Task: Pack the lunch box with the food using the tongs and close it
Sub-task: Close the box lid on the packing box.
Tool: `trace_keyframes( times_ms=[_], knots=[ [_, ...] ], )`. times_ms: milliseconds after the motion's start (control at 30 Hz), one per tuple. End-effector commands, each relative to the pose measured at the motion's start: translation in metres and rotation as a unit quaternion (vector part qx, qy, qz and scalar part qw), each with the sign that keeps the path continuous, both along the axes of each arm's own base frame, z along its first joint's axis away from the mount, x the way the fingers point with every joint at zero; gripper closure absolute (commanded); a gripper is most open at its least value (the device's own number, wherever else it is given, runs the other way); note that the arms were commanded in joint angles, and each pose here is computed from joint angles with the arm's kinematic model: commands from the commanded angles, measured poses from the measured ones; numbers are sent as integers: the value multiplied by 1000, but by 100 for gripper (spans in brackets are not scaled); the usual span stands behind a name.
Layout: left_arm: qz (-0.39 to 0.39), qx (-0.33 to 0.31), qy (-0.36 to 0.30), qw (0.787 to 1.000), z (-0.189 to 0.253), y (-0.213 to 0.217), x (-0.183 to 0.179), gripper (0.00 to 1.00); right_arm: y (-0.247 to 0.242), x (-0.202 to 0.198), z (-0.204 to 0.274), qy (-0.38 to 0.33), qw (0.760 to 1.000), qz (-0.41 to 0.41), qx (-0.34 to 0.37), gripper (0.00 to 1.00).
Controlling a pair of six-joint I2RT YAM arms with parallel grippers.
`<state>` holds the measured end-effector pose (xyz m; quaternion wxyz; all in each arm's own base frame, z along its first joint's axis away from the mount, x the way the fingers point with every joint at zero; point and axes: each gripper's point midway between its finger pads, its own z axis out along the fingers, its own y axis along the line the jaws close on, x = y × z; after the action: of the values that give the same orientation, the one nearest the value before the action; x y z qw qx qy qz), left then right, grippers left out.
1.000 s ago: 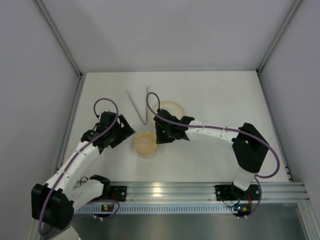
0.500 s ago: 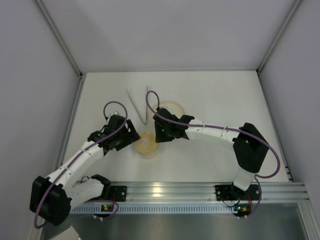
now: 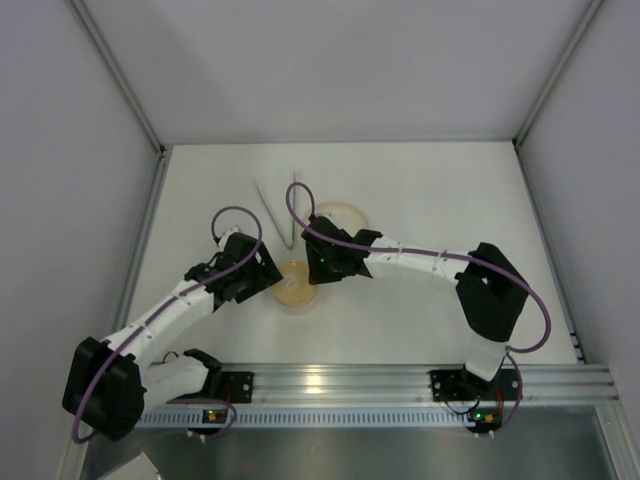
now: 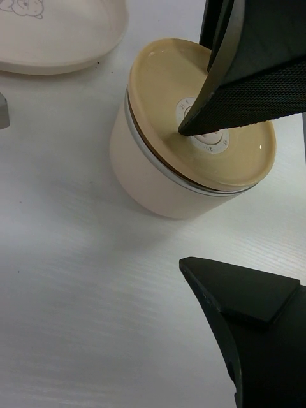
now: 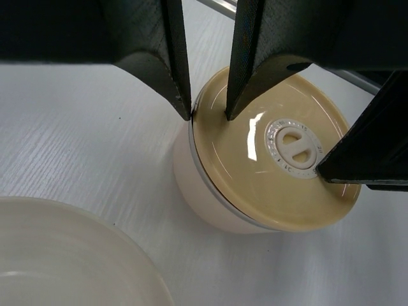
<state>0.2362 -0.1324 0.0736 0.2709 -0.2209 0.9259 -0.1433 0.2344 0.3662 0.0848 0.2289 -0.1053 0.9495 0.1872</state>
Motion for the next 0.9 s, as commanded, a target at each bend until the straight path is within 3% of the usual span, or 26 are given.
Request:
trace_keyframes(
  times_ms=[0, 300, 867],
  knots=[
    [9, 41, 29, 999, -23, 15, -12, 19, 12, -1, 0, -11, 1000, 14, 2, 71],
    [9, 47, 45, 998, -33, 17, -18, 19, 5, -2, -18, -6, 1000, 10, -22, 72],
    [-1, 59, 87, 994, -53, 19, -31, 19, 6, 26, 17, -56, 998, 3, -38, 63]
  ],
)
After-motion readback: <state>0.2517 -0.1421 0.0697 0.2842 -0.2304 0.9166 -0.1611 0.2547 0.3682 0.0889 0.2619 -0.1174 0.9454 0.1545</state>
